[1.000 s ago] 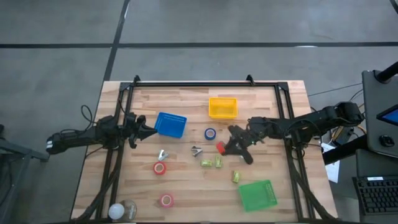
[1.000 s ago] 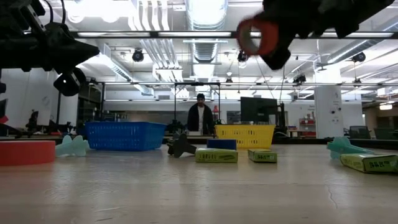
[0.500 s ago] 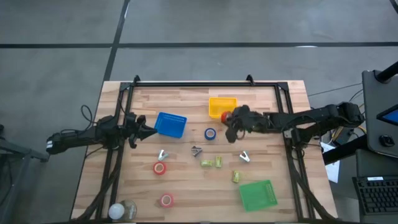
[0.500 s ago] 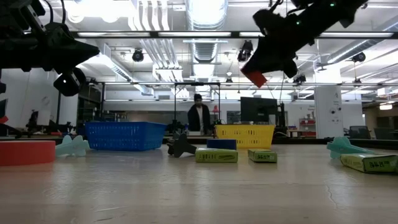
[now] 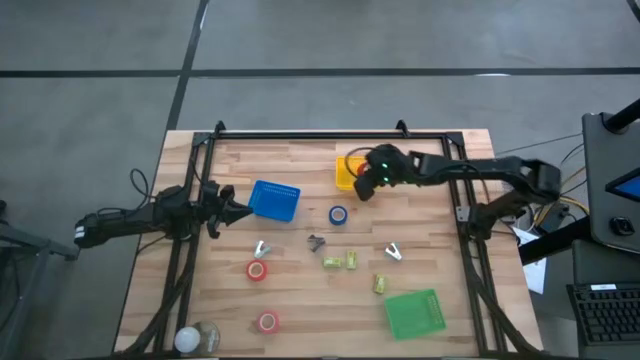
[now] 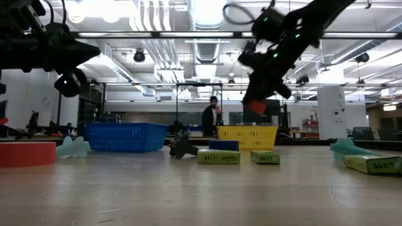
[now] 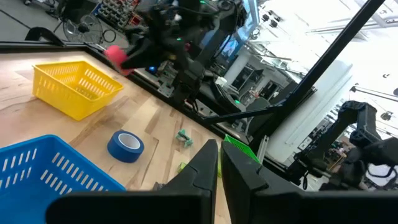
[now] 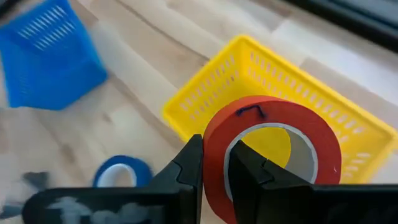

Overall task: Pick and place Stapler, Stapler remover, tape
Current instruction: Put the right orange tape into the yellow bin

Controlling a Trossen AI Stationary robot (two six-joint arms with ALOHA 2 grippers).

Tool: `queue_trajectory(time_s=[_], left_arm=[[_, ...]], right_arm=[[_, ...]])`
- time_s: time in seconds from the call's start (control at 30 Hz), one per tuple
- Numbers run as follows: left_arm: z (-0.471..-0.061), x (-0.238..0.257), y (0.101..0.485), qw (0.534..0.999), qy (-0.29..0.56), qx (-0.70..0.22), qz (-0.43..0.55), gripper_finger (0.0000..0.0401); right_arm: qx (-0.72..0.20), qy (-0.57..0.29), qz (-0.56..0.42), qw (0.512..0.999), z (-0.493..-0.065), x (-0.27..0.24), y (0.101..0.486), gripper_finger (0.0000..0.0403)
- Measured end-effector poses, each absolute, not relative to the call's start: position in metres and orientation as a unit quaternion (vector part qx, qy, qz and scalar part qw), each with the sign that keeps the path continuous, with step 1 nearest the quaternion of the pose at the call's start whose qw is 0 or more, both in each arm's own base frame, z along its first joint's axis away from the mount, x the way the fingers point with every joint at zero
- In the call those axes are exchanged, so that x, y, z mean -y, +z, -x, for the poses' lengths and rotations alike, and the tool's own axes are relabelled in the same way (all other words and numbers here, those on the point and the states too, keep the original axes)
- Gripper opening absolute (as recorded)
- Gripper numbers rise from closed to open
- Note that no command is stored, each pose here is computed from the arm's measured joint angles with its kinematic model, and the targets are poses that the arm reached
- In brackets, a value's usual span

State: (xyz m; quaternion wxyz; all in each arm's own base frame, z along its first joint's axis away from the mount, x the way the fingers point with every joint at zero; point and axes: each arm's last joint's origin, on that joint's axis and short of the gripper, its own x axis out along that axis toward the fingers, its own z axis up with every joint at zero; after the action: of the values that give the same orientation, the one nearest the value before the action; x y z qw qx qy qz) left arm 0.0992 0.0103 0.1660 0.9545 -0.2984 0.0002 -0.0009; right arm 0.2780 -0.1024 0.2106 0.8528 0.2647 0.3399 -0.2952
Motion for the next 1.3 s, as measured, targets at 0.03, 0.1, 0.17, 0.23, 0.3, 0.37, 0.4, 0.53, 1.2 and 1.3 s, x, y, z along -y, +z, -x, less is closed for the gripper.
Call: queue_trajectory(time_s=[0.03, 0.1, 0.17, 0.23, 0.3, 0.37, 0.4, 0.53, 1.2, 1.3], left_arm=[[-0.099, -0.010, 0.166, 0.954, -0.001, 0.000, 0.298, 0.0023], [-0.099, -0.010, 0.166, 0.954, -0.001, 0.000, 0.298, 0.0023], [-0.099, -0.010, 0.166, 0.954, -0.001, 0.000, 0.298, 0.0023], [-0.099, -0.010, 0.166, 0.954, -0.001, 0.000, 0.298, 0.0023], [-0.099, -0.010, 0.166, 0.955, -0.001, 0.000, 0.298, 0.0023], [-0.099, -0.010, 0.166, 0.954, -0.001, 0.000, 0.298, 0.0023], [-0.099, -0.010, 0.166, 0.954, -0.001, 0.000, 0.298, 0.0023], [-0.099, -0.010, 0.166, 0.954, 0.000, -0.002, 0.299, 0.0023], [-0.099, -0.010, 0.166, 0.954, 0.000, -0.002, 0.299, 0.0023], [-0.099, -0.010, 0.166, 0.954, 0.000, -0.002, 0.299, 0.0023]], right_arm=[[-0.359, -0.299, -0.264, 0.844, -0.281, 0.105, 0.207, 0.0045], [-0.393, -0.304, -0.259, 0.829, -0.289, 0.112, 0.203, 0.0045], [-0.421, -0.308, -0.256, 0.814, -0.296, 0.118, 0.199, 0.0045], [-0.440, -0.312, -0.254, 0.803, -0.304, 0.124, 0.196, 0.0045], [-0.464, -0.312, -0.248, 0.791, -0.310, 0.128, 0.192, 0.0045], [-0.480, -0.309, -0.240, 0.785, -0.315, 0.132, 0.190, 0.0045], [-0.487, -0.308, -0.235, 0.783, -0.317, 0.134, 0.188, 0.0045], [-0.504, -0.311, -0.233, 0.771, -0.322, 0.138, 0.184, 0.0045], [-0.501, -0.293, -0.214, 0.786, -0.320, 0.135, 0.199, 0.0212], [-0.482, -0.286, -0.208, 0.802, -0.319, 0.128, 0.215, 0.0230]])
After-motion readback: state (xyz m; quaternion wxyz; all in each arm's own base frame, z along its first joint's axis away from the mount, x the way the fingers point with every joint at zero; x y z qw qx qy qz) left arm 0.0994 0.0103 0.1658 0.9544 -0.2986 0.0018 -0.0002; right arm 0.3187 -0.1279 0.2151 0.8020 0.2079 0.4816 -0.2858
